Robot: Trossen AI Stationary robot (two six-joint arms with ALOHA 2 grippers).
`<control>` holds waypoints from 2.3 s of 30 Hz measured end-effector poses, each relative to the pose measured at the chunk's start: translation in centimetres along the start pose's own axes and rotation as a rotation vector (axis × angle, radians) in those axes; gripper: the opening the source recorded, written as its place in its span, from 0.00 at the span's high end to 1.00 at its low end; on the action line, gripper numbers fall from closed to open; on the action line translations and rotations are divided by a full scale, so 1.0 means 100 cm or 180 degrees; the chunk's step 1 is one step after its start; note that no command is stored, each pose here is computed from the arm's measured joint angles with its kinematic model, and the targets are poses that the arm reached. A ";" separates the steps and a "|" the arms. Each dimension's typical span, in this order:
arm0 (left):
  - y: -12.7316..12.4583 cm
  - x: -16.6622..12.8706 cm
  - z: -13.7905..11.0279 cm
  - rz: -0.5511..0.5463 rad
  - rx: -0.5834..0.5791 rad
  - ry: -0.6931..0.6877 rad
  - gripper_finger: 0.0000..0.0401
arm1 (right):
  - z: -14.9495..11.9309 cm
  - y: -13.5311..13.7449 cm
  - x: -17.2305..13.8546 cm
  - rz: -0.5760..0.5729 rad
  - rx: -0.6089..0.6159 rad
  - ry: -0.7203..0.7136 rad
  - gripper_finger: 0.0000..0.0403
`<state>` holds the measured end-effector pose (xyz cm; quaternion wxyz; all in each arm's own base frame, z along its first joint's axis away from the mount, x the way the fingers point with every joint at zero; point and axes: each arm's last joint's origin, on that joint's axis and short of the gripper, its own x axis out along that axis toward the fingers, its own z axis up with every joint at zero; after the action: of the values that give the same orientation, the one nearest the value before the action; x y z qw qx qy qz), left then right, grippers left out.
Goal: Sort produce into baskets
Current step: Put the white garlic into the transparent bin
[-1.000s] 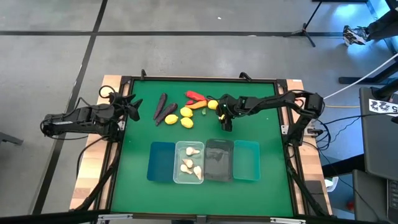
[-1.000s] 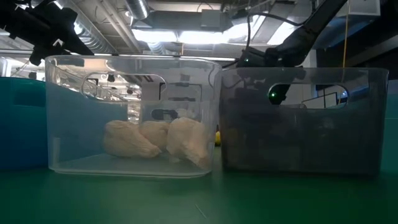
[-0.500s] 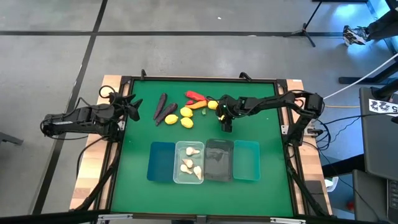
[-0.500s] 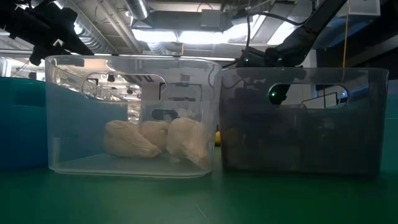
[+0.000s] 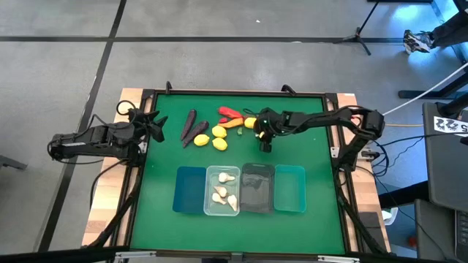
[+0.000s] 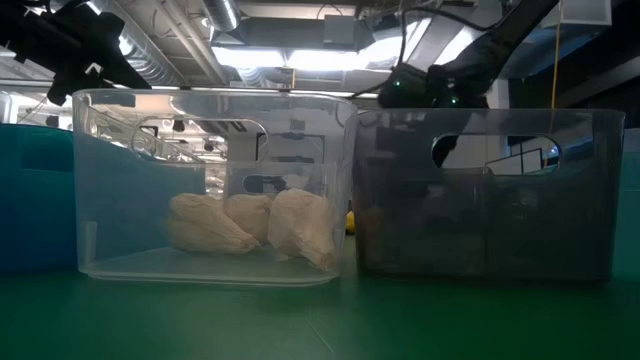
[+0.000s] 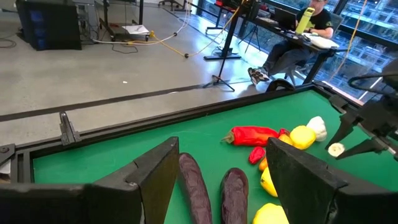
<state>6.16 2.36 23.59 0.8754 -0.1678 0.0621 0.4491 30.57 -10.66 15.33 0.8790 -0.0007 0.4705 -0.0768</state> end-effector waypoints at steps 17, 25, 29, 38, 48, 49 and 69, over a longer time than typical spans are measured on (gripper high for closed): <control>0.000 0.000 0.000 0.0001 0.0000 0.0000 0.41 | 0.032 0.048 -0.035 0.0320 -0.0269 -0.0805 0.73; 0.000 0.000 0.000 0.0000 -0.0012 0.0001 0.41 | 0.075 0.107 -0.064 0.0658 -0.0692 -0.1608 0.73; 0.000 0.000 0.000 0.0000 -0.0014 0.0000 0.41 | 0.092 0.134 -0.082 0.0830 -0.0950 -0.2014 0.73; 0.000 0.000 0.000 0.0002 -0.0025 0.0000 0.41 | 0.102 0.177 -0.100 0.1208 -0.1212 -0.2693 0.73; 0.001 0.000 -0.001 0.0035 -0.0033 0.0001 0.41 | 0.104 0.198 -0.038 0.1439 -0.1302 -0.2564 0.73; 0.001 0.000 -0.001 0.0038 -0.0034 0.0008 0.41 | 0.104 0.198 -0.033 0.1416 -0.1292 -0.2511 0.73; 0.001 0.000 -0.001 0.0044 -0.0046 0.0013 0.41 | 0.088 0.182 0.002 0.1048 -0.0959 -0.1633 0.58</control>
<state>6.10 2.38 23.47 0.8709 -0.1747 0.0618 0.4553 40.46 6.68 18.73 0.9594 -0.0737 0.2339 0.1393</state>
